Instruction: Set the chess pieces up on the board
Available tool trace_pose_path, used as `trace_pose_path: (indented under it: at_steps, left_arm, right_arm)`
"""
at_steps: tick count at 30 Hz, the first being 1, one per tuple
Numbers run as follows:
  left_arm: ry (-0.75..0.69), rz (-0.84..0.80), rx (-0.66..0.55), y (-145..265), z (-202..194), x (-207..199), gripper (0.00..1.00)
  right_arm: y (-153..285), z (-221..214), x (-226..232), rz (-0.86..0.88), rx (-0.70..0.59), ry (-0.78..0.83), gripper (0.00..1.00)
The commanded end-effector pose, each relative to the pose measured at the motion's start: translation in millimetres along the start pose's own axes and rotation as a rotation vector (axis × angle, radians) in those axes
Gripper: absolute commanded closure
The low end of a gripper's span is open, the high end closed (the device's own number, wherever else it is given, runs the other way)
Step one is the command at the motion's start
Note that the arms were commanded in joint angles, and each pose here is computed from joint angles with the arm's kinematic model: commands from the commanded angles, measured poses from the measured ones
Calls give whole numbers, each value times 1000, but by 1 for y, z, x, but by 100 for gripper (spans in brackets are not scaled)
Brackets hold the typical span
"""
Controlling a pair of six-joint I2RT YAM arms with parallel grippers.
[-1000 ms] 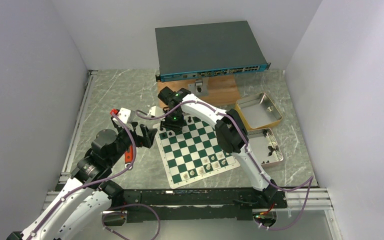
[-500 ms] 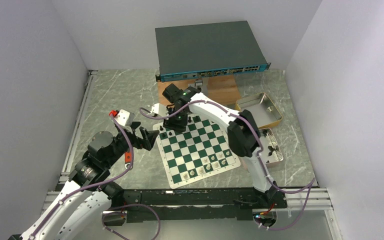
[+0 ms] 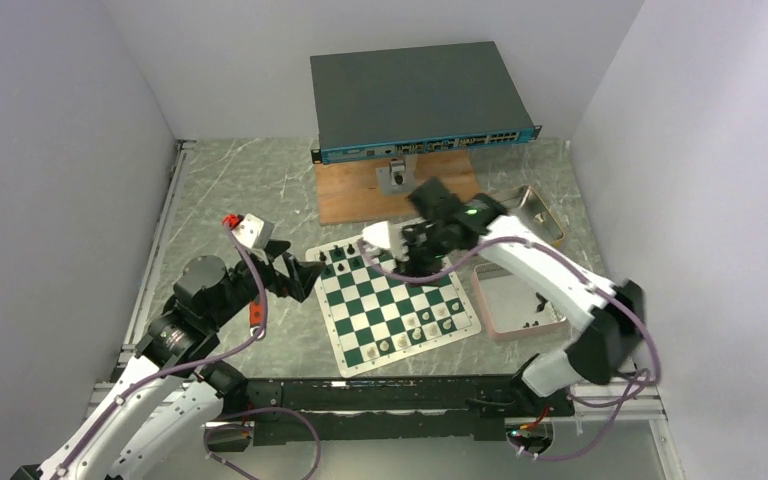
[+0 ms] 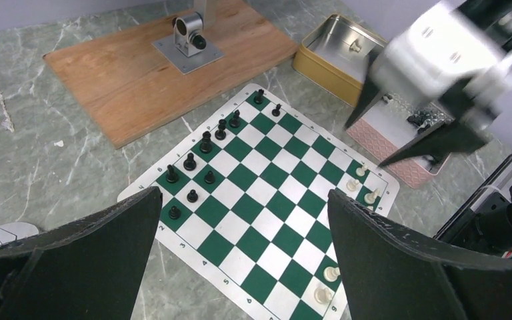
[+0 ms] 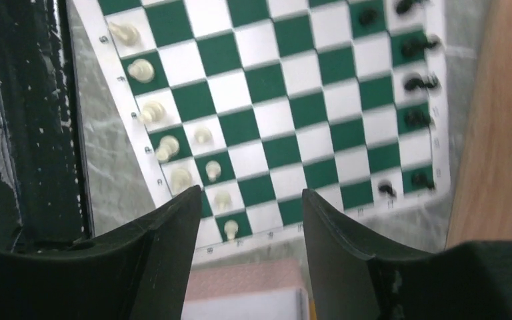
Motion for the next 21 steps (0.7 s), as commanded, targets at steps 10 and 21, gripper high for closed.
trace_pose_path:
  at_steps: [10, 21]
  left_arm:
    - [1, 137, 41, -8, 12, 21, 0]
    - [-49, 297, 102, 8, 37, 43, 0]
  right_arm:
    - [184, -119, -41, -782, -521, -544, 1]
    - [228, -150, -29, -980, -740, -949, 0]
Point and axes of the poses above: each gripper's point midway between its finger pads, its own y axis back along the fingers, its own x axis along the line the jaws close on, z = x × y, the point moved 3 cm from there along y, back along the fingers, and after that the axes turned 7 degrees about -y, right-handed, at the moved point
